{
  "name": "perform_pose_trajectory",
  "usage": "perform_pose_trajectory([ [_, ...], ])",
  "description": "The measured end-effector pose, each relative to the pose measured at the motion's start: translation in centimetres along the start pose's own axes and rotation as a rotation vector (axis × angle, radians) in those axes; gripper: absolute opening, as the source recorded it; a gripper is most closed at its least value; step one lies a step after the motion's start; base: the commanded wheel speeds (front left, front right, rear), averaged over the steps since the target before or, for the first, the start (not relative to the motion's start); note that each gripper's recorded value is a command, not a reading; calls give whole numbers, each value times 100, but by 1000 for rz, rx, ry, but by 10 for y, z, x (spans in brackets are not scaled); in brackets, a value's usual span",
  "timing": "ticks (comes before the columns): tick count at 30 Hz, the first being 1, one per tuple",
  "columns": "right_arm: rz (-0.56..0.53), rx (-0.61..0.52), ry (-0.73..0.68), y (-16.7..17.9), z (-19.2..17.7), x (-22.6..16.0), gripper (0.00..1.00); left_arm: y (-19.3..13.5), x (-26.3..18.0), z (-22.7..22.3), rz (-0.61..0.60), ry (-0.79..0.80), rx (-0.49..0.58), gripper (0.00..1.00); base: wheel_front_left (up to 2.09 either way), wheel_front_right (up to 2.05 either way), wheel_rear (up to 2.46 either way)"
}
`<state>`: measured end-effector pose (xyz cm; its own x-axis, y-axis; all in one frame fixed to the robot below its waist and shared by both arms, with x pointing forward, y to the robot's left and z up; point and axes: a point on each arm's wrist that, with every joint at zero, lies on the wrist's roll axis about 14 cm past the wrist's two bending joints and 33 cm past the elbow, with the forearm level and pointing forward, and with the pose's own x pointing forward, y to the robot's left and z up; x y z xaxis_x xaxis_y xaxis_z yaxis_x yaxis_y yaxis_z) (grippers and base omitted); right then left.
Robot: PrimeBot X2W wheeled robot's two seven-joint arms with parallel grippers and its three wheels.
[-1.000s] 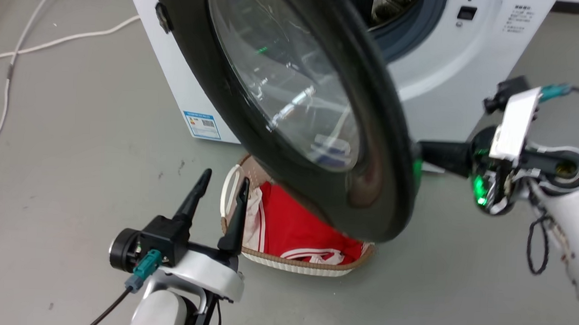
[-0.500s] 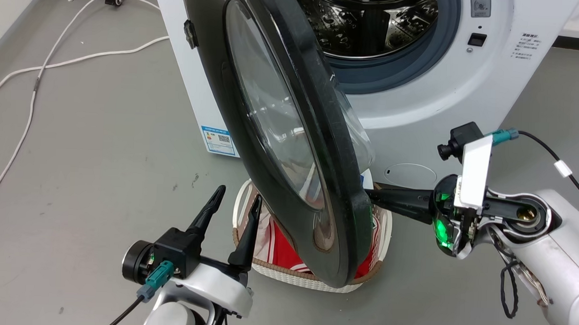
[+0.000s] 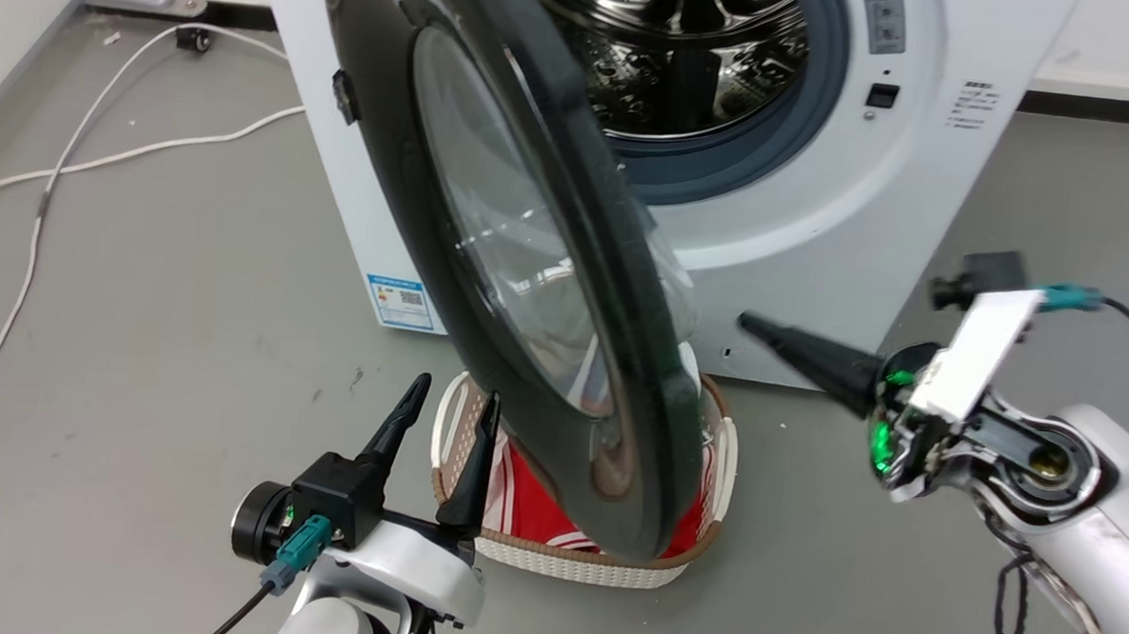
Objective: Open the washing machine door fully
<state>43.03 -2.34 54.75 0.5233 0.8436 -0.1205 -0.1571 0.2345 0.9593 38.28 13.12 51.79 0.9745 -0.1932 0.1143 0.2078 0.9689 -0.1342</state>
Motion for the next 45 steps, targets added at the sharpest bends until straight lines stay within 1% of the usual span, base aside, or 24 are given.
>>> perform_pose_trajectory([
  [3,-1,-25,-149,2,22,-17,0,-2,2,2,-7,-5,4,100,0,0,0],
  [6,-28,-39,-306,-7,40,-41,0,-3,4,3,-12,-10,5,100,0,0,0],
  [10,-66,-86,-492,-15,60,-76,0,-4,4,4,-18,-13,8,100,0,0,0],
  [15,-133,-197,-692,-25,73,-121,0,-3,1,4,-15,-13,8,100,0,0,0],
  [18,-200,-297,-755,-36,77,-147,0,0,-2,4,-6,-10,9,100,0,0,0],
  [19,-224,-320,-767,-40,77,-154,6,0,-2,4,-3,-10,10,100,0,0,0],
  [20,-254,-354,-774,-46,77,-162,42,1,-2,3,-1,-9,8,100,0,0,0],
  [22,-299,-410,-843,-50,89,-183,96,3,-3,3,8,-6,9,100,0,0,0],
  [23,-313,-442,-874,-49,93,-192,100,4,-4,2,9,-6,9,100,0,0,0],
  [26,-368,-531,-918,-54,90,-207,100,6,-3,2,14,-5,6,100,0,0,0],
  [30,-445,-726,-956,-48,90,-227,100,7,-4,1,19,-2,8,100,0,0,0],
  [31,-475,-793,-947,-48,88,-230,100,8,-3,2,19,-3,8,100,0,0,0],
  [34,-515,-934,-953,-39,81,-233,100,9,-4,4,25,-9,11,100,0,0,0],
  [38,-575,-1050,-948,-26,66,-233,100,10,-5,4,30,-9,14,100,0,0,0],
  [42,-639,-1149,-899,-17,46,-225,100,9,-4,4,24,-7,21,100,0,0,0],
  [45,-675,-1154,-852,-22,28,-216,100,8,-3,3,16,-3,29,100,0,0,0],
])
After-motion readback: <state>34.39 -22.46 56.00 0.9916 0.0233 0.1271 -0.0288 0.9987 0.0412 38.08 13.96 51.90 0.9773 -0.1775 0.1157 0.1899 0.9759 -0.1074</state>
